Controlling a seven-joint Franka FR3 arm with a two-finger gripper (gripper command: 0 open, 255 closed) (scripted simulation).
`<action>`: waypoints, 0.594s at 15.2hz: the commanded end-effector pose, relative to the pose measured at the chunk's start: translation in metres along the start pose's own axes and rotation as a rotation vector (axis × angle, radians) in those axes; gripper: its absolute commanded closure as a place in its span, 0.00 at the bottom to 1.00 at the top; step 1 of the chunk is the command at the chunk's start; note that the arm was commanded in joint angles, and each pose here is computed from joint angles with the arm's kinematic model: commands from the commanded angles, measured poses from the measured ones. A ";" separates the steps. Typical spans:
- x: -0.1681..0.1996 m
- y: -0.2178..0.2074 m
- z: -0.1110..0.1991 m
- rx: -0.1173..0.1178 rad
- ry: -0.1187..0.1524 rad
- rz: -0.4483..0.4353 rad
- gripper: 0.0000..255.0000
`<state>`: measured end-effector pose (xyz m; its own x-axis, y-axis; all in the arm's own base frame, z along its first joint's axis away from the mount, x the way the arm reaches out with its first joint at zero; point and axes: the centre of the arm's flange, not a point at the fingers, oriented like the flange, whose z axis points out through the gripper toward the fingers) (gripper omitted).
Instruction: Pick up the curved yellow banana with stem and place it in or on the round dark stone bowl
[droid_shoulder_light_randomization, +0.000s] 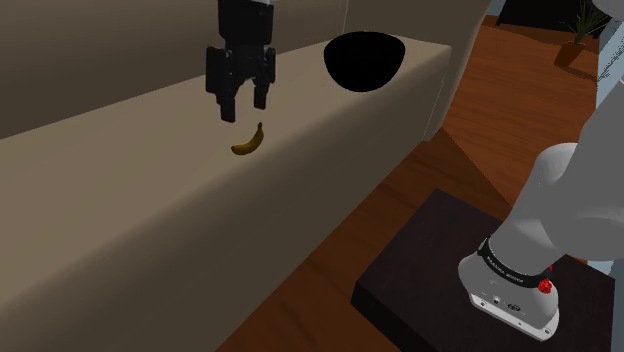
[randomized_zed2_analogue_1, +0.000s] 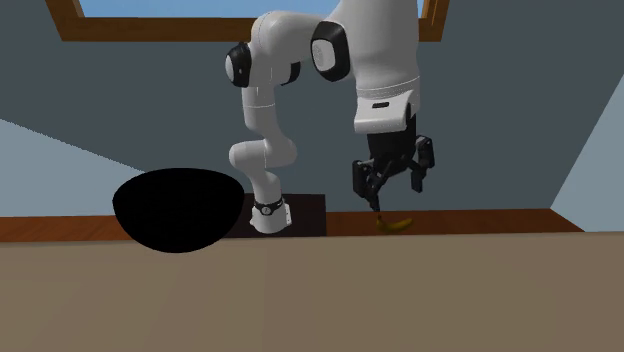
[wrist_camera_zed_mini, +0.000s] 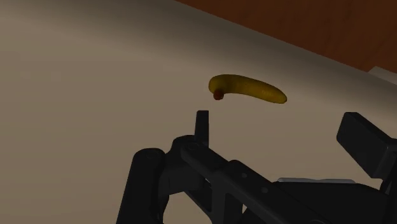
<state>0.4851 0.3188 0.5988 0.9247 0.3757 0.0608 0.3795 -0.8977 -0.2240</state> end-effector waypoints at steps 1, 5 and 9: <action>0.002 0.000 0.011 0.001 0.001 -0.002 0.00; 0.002 0.000 0.030 0.001 0.001 -0.002 0.00; 0.002 0.000 0.030 0.001 0.001 -0.002 0.00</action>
<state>0.4864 0.3261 0.5698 0.9242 0.3770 0.0617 0.3808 -0.8968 -0.2252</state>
